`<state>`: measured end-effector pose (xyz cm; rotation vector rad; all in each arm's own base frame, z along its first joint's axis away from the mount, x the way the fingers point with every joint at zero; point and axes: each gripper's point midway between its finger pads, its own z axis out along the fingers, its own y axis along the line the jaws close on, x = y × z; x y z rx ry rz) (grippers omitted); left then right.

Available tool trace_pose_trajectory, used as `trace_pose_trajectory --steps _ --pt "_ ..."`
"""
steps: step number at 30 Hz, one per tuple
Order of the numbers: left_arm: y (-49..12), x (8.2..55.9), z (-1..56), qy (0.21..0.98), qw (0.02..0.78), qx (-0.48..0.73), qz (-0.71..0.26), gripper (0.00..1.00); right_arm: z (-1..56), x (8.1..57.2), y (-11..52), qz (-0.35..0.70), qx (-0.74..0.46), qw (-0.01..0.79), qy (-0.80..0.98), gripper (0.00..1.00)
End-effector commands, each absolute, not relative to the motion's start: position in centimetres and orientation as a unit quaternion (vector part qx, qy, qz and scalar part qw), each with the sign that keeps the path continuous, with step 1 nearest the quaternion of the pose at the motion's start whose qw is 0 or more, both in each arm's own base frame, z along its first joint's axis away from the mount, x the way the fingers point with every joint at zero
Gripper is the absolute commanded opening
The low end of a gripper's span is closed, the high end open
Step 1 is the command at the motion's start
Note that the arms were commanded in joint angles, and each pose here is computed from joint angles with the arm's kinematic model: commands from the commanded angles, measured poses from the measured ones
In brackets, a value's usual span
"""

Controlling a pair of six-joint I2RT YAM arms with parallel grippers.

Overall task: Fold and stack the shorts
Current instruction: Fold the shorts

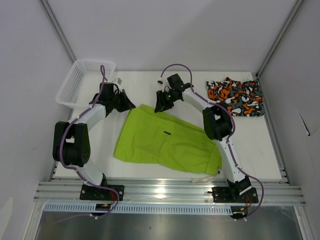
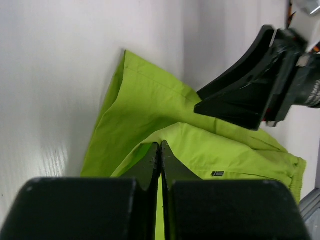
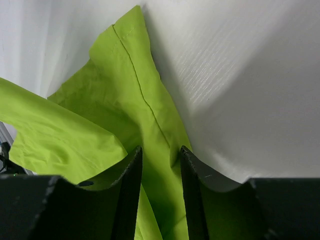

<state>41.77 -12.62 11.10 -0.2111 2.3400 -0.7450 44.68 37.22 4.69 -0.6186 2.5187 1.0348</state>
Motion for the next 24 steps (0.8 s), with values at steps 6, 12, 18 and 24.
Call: trace_pose_trajectory --steps 6,12,18,24 --pt "-13.0 42.1 15.7 0.866 0.379 -0.081 -0.316 0.0 4.9 43.5 37.7 0.36 -0.241 0.156 0.888 0.16" --pt "-12.6 42.2 17.5 0.859 0.398 -0.087 -0.31 0.0 4.8 42.9 37.7 0.355 -0.252 0.152 0.887 0.08" --pt "-12.3 42.7 20.5 0.846 0.422 -0.095 -0.31 0.0 4.8 42.5 37.8 0.353 -0.262 0.148 0.886 0.07" --pt "-12.6 44.9 20.5 0.845 0.421 -0.101 -0.315 0.0 4.9 42.3 37.9 0.355 -0.264 0.148 0.885 0.07"
